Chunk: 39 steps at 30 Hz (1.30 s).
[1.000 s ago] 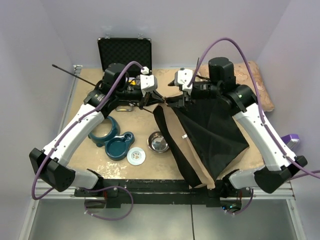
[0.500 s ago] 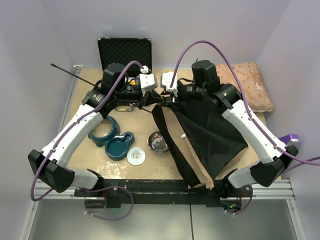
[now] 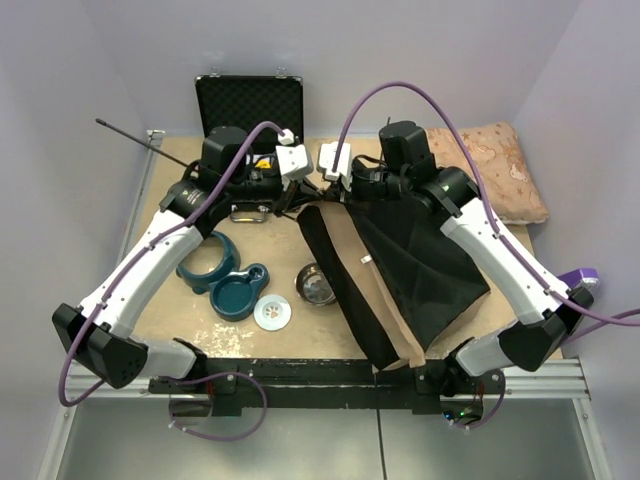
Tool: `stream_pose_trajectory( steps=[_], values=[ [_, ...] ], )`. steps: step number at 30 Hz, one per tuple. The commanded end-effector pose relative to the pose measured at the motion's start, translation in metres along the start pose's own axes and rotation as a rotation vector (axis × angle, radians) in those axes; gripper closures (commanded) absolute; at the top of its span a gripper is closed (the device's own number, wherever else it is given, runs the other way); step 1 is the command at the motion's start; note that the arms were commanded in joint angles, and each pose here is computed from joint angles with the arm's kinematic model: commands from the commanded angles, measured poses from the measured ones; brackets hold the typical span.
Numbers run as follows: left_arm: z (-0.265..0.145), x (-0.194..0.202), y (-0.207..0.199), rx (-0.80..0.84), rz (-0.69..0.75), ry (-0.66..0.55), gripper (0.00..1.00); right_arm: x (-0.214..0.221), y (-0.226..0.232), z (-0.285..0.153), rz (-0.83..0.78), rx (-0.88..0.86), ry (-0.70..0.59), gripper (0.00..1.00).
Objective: Set up the pet tent
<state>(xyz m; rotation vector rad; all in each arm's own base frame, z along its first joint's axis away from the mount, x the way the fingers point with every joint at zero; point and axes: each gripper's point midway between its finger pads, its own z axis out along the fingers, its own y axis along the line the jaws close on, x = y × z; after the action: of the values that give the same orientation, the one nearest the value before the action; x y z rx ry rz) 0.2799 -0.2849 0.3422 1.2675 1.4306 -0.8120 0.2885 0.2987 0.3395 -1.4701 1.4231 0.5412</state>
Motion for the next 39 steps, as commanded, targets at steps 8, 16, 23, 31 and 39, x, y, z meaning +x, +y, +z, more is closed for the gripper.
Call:
stream_pose_trajectory(
  steps=[8,16,23,31,39],
  values=[
    [-0.116,-0.087,0.031,-0.062,-0.216,-0.341,0.29,-0.034,-0.005,-0.026,-0.048,0.072,-0.148,1.00],
    [-0.229,-0.131,0.034,-0.348,-0.241,-0.548,0.27,-0.053,-0.019,-0.039,0.033,0.122,-0.240,1.00],
    [-0.309,-0.093,0.068,-0.696,-0.473,-0.701,0.29,-0.061,-0.020,-0.051,0.087,0.110,-0.296,1.00],
    [-0.312,-0.097,0.066,-0.692,-0.309,-0.715,0.25,-0.065,-0.011,-0.054,0.099,0.059,-0.325,1.00],
    [-0.337,-0.100,0.097,-0.791,-0.271,-0.848,0.38,-0.067,-0.005,-0.057,0.090,0.037,-0.332,1.00]
  ],
)
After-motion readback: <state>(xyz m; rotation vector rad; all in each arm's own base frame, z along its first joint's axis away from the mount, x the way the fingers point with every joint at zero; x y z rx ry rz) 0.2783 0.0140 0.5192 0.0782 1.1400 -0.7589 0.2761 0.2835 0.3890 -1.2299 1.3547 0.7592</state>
